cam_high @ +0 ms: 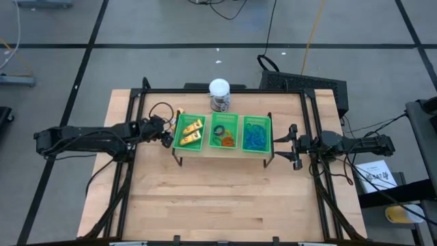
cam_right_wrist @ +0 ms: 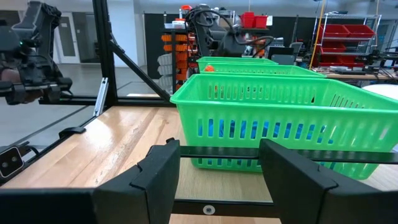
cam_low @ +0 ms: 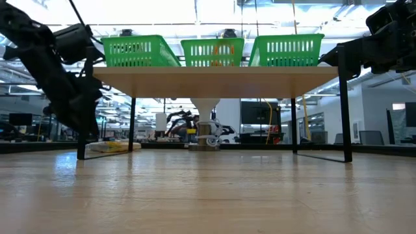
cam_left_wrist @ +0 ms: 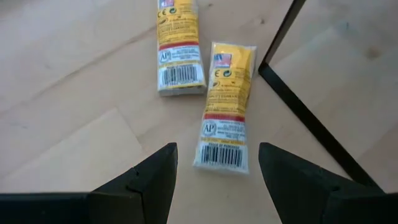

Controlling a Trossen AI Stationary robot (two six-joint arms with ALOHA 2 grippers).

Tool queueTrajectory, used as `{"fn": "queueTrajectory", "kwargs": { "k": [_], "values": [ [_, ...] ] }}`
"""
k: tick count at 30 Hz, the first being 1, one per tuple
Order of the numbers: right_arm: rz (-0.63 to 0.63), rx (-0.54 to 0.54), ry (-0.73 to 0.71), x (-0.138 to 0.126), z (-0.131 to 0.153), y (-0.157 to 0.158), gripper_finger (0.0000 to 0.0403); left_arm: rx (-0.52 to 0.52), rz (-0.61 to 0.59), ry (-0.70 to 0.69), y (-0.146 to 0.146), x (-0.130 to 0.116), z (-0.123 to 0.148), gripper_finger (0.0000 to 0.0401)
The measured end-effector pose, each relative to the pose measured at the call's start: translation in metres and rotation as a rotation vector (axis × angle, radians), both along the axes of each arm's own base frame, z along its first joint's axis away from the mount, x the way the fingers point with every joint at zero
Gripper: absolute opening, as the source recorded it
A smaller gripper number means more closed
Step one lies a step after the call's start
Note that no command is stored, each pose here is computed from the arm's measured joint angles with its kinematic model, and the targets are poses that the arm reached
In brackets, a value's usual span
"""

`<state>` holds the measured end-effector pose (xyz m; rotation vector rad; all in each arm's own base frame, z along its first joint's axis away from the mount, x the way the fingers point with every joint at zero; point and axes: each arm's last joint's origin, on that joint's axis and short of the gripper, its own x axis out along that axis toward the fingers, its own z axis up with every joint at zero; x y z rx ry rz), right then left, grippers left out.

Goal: Pick & Place Office Desk Supplies
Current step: Put the crayon box into the left green bin on the shelf

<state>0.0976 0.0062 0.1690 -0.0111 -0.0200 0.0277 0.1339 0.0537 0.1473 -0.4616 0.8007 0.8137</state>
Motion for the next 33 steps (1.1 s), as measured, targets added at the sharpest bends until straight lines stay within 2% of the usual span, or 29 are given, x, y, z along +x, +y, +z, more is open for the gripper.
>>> {"fn": "queueTrajectory", "kwargs": {
  "k": [8,14,33],
  "values": [
    [0.0,0.0,0.0,0.0,0.0,0.0,0.0212,0.004,0.001,-0.027,-0.001,-0.003,-0.012,0.0237],
    [0.0,0.0,0.0,0.0,0.0,0.0,0.0212,0.037,-0.057,-0.076,-0.001,0.0,-0.015,0.0237],
    [0.0,0.0,0.0,0.0,0.0,0.0,0.0212,0.115,-0.15,-0.038,-0.005,-0.012,-0.042,0.0236]
  ]
}}
